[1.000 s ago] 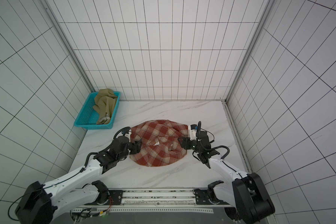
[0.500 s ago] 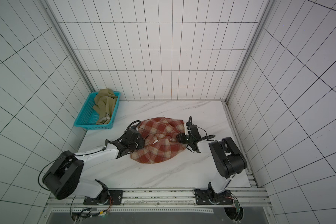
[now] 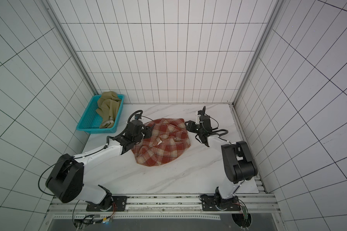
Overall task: Fold and stack skirts
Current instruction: Move the skirt to the center of the table, then smooth out the skirt at the center of the table.
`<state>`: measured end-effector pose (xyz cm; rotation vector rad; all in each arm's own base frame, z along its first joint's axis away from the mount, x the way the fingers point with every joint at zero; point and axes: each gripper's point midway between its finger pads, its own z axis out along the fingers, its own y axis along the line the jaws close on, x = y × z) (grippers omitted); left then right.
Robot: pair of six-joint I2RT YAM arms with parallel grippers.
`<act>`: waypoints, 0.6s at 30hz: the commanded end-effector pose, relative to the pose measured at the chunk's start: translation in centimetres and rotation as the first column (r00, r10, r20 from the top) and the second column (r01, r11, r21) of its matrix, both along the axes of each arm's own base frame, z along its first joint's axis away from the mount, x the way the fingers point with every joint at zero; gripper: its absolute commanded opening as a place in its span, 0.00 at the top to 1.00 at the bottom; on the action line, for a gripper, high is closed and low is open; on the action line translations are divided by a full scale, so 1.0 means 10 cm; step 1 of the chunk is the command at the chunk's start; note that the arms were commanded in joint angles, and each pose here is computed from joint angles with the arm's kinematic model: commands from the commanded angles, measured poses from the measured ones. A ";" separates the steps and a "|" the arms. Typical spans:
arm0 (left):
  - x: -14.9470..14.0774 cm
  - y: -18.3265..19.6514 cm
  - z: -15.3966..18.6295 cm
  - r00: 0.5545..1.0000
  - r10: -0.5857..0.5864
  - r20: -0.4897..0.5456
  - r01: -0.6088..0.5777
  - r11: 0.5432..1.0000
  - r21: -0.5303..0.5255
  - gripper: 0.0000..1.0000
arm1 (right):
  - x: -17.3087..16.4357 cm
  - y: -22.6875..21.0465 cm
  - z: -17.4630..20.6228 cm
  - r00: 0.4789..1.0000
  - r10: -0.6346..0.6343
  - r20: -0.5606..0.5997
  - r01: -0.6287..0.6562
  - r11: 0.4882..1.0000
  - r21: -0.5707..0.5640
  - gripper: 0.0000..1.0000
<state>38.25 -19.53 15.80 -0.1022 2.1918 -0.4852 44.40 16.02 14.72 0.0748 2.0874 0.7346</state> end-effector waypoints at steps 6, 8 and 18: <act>-0.27 0.28 0.04 0.999 0.040 0.014 -0.040 0.999 -0.024 0.36 | -0.32 0.40 0.22 0.987 0.155 0.034 -0.151 0.984 -0.092 0.36; -0.29 0.35 -0.04 0.999 0.052 -0.015 -0.052 0.998 -0.029 0.36 | -0.30 0.53 0.13 0.982 0.190 0.013 -0.188 0.978 -0.087 0.35; -0.40 0.34 -0.42 0.984 0.023 -0.176 -0.036 0.997 -0.074 0.37 | -0.37 1.18 -0.33 0.922 0.370 -0.118 -0.384 0.915 -0.128 0.36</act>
